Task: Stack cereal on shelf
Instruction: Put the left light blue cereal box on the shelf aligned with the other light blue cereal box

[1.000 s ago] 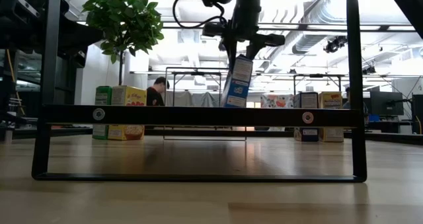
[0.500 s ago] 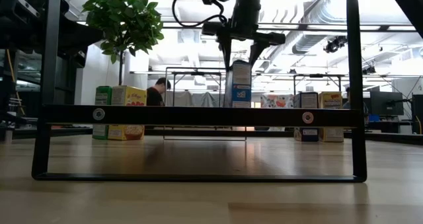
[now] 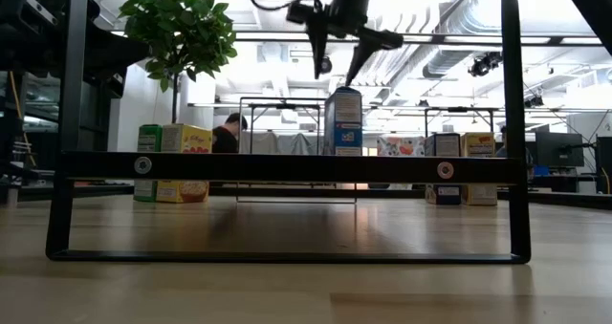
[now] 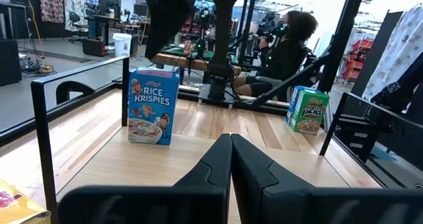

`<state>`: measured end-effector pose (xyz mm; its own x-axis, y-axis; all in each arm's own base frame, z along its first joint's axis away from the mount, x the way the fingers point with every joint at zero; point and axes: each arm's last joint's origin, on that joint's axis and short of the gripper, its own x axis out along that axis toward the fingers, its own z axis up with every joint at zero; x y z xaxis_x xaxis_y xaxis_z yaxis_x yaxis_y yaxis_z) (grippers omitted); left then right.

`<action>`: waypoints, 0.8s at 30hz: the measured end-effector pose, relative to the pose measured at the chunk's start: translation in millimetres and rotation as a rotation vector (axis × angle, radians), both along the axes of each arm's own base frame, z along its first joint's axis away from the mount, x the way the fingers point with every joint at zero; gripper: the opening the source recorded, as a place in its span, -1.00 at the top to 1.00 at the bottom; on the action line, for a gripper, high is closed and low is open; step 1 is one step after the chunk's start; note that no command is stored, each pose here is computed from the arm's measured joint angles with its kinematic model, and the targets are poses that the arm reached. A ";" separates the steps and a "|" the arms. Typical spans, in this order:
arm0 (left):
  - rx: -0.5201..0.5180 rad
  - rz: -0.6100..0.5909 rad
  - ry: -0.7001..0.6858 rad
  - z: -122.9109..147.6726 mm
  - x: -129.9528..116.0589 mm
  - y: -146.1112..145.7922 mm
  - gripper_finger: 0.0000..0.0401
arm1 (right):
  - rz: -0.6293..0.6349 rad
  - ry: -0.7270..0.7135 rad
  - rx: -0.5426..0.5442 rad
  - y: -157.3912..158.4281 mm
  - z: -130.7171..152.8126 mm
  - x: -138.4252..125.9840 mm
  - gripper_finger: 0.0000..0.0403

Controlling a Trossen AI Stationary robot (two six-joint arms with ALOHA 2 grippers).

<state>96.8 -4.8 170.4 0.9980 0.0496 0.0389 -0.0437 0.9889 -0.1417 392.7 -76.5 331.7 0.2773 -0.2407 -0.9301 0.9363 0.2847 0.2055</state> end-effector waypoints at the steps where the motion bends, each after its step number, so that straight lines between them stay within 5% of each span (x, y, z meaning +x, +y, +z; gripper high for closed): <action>1: 0.000 0.000 0.000 0.0 0.0 0.0 1.00 | 0.018 -0.008 -0.006 0.1 5.2 -0.4 -0.17; 16: 0.000 0.000 0.000 0.0 0.0 0.0 1.00 | 0.542 0.043 -0.119 35.5 74.9 -38.9 -0.17; 24: 0.000 0.000 0.002 -0.3 0.2 0.0 1.00 | 0.644 0.129 -0.109 56.5 71.9 -99.7 -0.17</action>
<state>97.0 -4.8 170.1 0.9981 0.0497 0.0365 -0.0441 0.9890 -0.1414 293.0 -20.0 403.6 0.2857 -0.1585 -0.9451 0.5871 0.8084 0.0419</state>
